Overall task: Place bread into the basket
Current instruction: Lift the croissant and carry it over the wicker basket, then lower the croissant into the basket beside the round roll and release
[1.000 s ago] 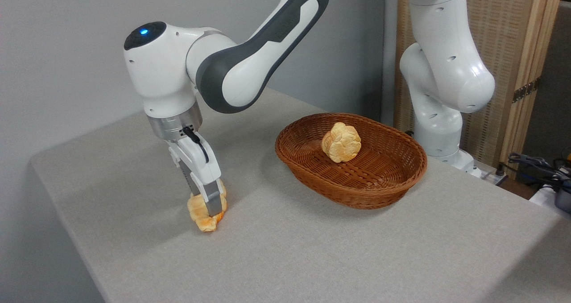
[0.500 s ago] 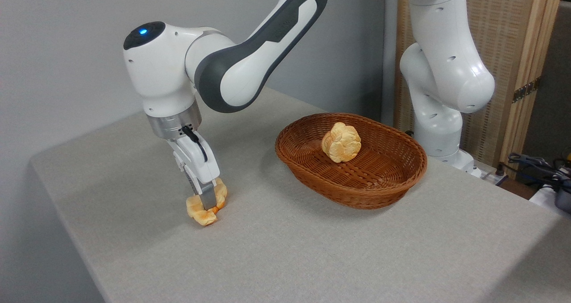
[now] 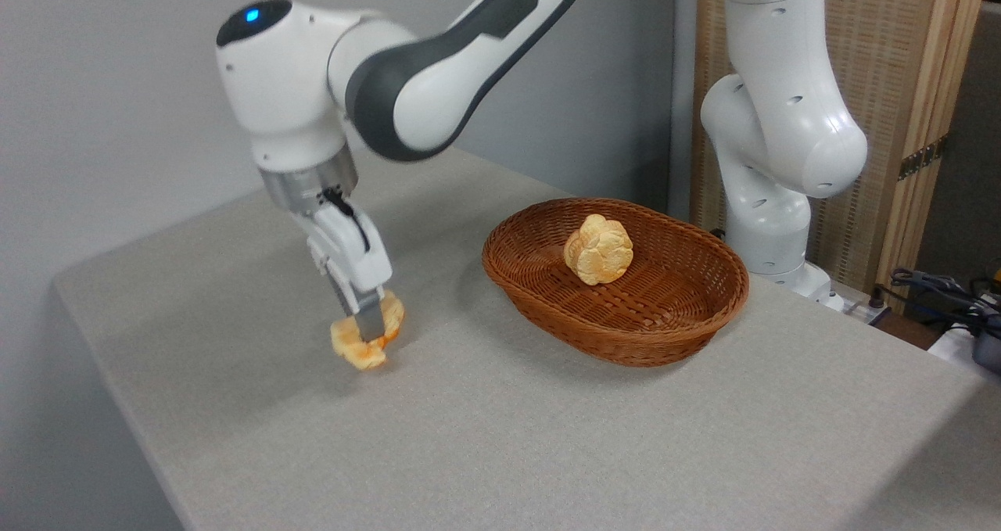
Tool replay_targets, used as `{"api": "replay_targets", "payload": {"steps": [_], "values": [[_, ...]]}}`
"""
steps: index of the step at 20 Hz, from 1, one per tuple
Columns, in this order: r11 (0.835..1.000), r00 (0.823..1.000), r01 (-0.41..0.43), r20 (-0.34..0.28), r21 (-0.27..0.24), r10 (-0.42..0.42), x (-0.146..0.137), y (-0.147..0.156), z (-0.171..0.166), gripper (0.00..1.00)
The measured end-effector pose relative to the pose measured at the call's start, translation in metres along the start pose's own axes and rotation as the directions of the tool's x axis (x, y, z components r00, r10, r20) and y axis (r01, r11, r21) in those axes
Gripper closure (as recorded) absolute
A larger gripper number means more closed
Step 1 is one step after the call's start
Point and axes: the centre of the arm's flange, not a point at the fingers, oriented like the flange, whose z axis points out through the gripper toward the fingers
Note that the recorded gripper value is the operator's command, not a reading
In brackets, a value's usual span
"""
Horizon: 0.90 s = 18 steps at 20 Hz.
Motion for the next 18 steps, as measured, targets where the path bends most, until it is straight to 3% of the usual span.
{"api": "replay_targets", "payload": {"steps": [7, 12, 14, 16, 18], "values": [[0.996, 0.998, 0.042, 0.055, -0.078, -0.037, -0.062, 0.004, -0.065, 0.76], [0.982, 0.99, 0.066, 0.137, -0.175, -0.043, -0.106, 0.013, -0.074, 0.64], [0.979, 0.986, 0.054, 0.163, -0.198, -0.022, -0.126, 0.014, -0.065, 0.45], [0.975, 0.98, 0.042, 0.201, -0.217, 0.002, -0.145, 0.017, -0.053, 0.03], [0.971, 0.972, 0.026, 0.234, -0.236, 0.031, -0.157, 0.023, -0.042, 0.0]]}}
